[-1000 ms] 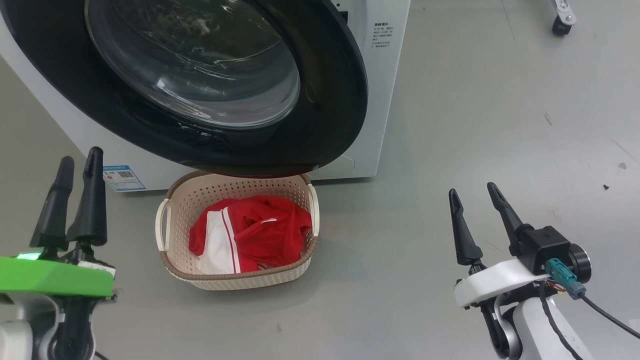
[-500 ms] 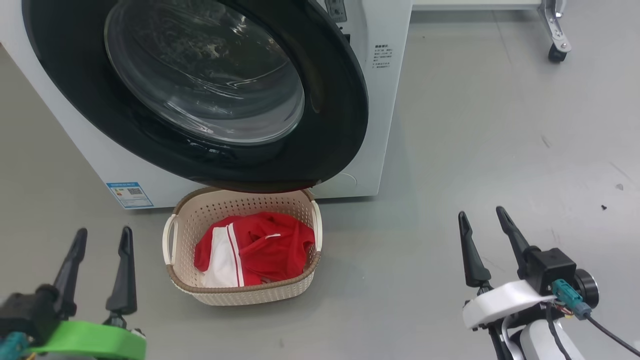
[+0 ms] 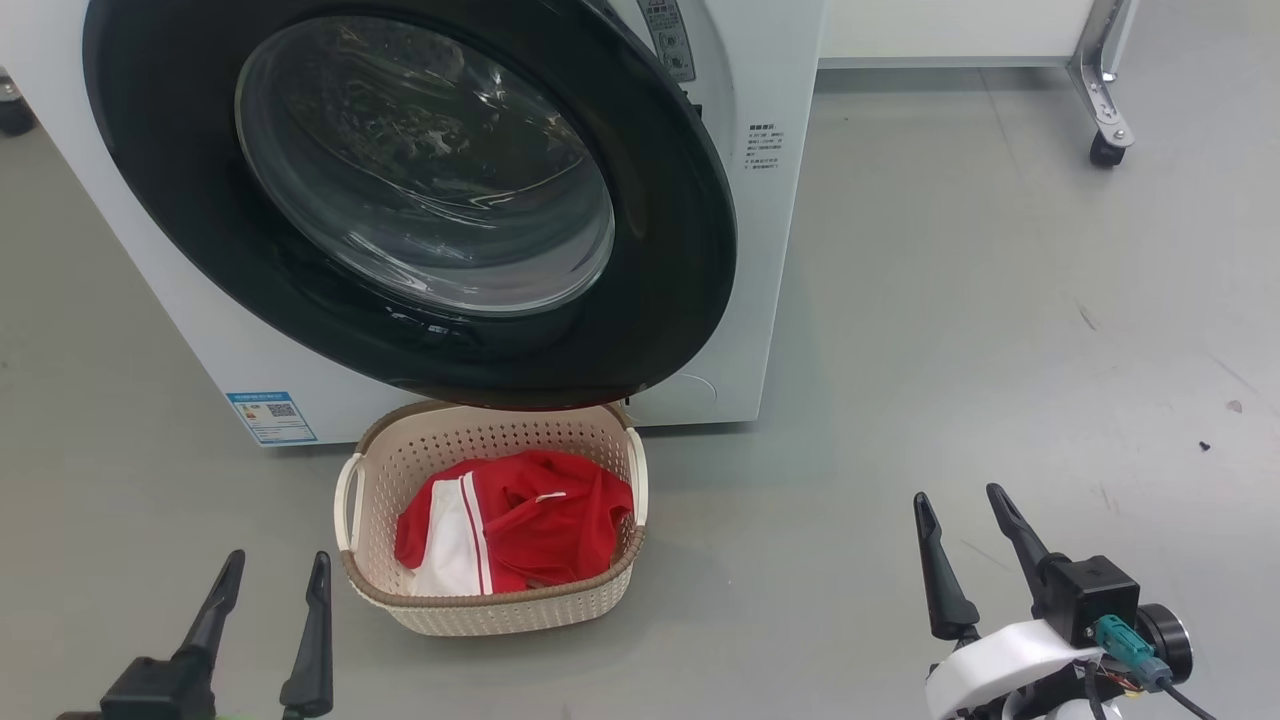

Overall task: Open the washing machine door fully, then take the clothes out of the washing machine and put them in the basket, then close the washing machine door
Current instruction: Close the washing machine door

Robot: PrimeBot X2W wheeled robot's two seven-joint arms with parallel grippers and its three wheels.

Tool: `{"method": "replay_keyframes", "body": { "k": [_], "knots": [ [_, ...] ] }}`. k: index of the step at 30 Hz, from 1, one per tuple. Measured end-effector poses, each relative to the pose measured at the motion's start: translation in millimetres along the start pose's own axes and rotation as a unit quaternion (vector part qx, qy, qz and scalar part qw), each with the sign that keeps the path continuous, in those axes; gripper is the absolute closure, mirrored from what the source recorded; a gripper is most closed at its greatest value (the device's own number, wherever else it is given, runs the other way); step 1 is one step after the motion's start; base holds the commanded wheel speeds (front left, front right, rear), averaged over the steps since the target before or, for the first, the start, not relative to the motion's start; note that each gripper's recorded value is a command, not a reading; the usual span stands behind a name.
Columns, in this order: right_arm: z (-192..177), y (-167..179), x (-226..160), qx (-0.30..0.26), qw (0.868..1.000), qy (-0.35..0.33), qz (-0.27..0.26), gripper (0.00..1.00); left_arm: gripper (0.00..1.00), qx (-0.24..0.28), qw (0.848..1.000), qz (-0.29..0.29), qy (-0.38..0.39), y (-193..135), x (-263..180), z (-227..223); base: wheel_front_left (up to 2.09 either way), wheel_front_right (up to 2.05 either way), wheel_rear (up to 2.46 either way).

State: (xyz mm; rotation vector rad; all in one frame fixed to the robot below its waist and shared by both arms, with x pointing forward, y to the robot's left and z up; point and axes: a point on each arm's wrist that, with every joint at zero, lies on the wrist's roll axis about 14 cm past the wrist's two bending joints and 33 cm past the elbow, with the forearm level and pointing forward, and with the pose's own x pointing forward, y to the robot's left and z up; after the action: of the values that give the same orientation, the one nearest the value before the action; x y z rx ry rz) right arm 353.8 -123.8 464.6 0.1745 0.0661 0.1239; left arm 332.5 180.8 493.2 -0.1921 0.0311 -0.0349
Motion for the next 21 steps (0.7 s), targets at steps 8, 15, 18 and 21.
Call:
{"method": "replay_keyframes", "body": {
  "k": [8, 15, 18, 21],
  "knots": [
    [-1.4, 0.6, -2.4, 0.001, 1.000, 0.002, 0.000, 0.00, 0.00, 0.003, 1.000, 0.008, 0.005, -3.1, -4.8, -7.8, 0.00, 0.00, 0.00],
    [-4.3, 2.3, -3.2, 0.003, 1.000, 0.006, 0.000, 0.00, 0.00, 0.003, 1.000, 0.015, 0.005, -3.6, -6.0, -10.5, 0.00, 0.00, 0.00],
    [-4.5, 3.0, -2.8, 0.004, 1.000, 0.006, 0.001, 0.00, 0.00, 0.002, 1.000, 0.016, 0.004, -3.5, -6.2, -10.8, 0.00, 0.00, 0.00],
    [-5.0, 2.5, -2.4, 0.003, 1.000, 0.007, -0.002, 0.00, 0.00, 0.001, 1.000, 0.018, 0.004, -3.3, -6.4, -11.4, 0.00, 0.00, 0.00]
  ]
}}
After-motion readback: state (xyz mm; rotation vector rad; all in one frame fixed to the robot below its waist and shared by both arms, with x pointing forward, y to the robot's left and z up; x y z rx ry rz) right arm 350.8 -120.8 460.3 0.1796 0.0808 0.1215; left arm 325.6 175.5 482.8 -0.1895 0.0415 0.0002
